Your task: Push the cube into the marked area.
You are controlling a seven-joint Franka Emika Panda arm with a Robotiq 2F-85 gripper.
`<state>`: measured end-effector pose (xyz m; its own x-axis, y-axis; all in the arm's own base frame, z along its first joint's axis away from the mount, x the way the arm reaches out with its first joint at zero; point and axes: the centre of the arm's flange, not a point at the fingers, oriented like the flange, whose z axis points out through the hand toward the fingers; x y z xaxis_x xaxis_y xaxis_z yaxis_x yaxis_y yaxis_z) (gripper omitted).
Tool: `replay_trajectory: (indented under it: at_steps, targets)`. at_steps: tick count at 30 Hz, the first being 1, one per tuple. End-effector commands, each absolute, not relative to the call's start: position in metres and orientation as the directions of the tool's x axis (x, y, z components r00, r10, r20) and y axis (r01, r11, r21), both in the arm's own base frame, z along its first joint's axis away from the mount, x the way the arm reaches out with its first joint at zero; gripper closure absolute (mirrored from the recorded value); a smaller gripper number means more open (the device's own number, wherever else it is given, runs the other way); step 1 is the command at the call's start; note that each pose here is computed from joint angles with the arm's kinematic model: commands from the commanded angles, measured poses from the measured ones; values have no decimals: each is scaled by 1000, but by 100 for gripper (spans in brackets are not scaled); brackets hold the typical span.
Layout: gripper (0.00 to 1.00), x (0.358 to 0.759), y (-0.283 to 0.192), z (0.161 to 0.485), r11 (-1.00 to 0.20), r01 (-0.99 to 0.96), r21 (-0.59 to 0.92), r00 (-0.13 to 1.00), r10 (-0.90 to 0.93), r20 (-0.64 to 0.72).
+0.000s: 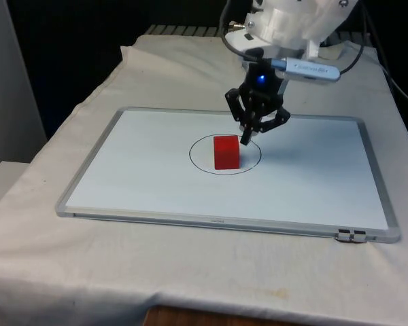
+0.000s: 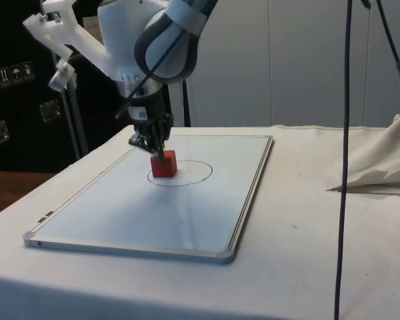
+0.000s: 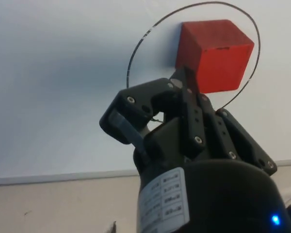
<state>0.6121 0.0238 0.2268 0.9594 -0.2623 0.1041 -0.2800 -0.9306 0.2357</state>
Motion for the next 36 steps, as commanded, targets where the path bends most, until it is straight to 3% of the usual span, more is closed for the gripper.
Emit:
replay_trajectory:
  at_steps: [1, 21, 36]
  targets:
    - [100, 610, 30, 236, -929, -283, 241, 958, -263, 109]
    - [100, 609, 83, 304, -937, -218, 273, 976, -202, 87]
    - [100, 618, 96, 321, -956, -155, 248, 986, -134, 98]
